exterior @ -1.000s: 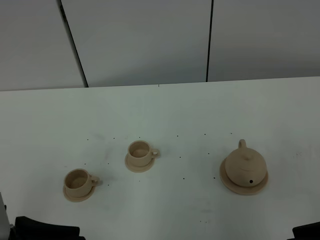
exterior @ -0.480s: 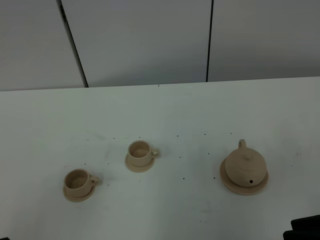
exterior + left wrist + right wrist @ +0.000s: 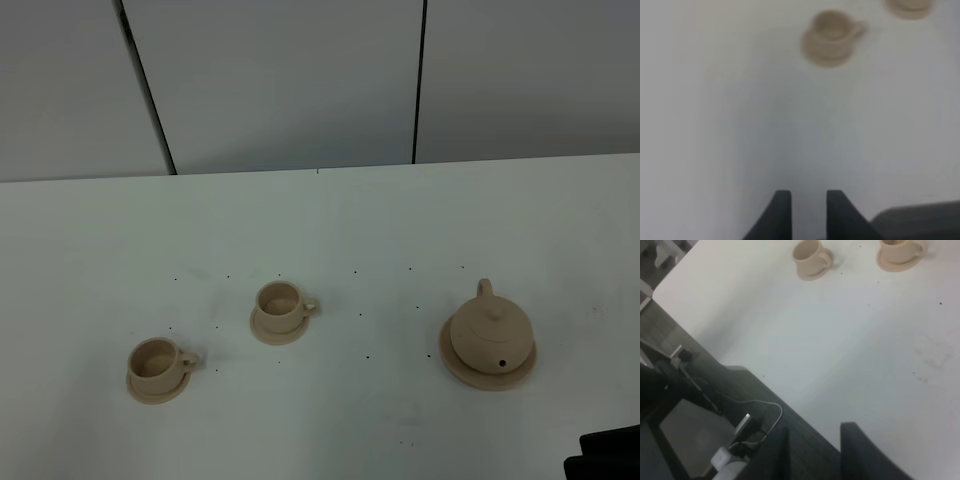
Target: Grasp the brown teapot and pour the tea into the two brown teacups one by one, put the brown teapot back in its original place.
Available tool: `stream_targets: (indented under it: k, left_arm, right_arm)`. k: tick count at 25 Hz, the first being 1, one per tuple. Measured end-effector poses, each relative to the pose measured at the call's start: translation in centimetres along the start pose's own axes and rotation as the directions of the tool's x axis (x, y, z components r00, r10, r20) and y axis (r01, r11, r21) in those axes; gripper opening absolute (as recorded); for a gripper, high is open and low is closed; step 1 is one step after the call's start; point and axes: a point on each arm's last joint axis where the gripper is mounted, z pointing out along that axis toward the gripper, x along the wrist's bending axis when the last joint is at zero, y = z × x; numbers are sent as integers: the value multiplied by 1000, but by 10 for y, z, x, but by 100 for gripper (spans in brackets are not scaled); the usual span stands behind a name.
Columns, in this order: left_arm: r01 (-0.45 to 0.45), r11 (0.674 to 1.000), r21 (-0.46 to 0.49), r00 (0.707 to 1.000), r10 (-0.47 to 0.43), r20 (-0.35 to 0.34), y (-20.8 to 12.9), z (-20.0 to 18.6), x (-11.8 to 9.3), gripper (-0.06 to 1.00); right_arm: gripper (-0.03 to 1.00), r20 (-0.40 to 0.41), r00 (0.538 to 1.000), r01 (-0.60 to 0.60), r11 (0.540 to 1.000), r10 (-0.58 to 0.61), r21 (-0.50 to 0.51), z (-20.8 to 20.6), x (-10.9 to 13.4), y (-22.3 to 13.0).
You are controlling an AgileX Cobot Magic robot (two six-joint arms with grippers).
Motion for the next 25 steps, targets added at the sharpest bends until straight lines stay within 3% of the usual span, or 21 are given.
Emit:
stream_targets:
  k: [11, 18, 25]
  left_arm:
    - [14, 1000, -16, 1000, -14, -24, -3, -2, 2, 23]
    - [88, 996, -21, 992, -90, -83, -3, -3, 8, 23]
    - [110, 994, -12, 990, -111, -92, -4, -3, 8, 23]
  right_arm:
    - [24, 1, 1000, -11, 1000, 11, -22, 0, 0, 2]
    - [24, 16, 1000, -18, 999, 19, -38, 0, -1, 3]
    - [24, 19, 1000, -18, 999, 19, -41, 0, -2, 4]
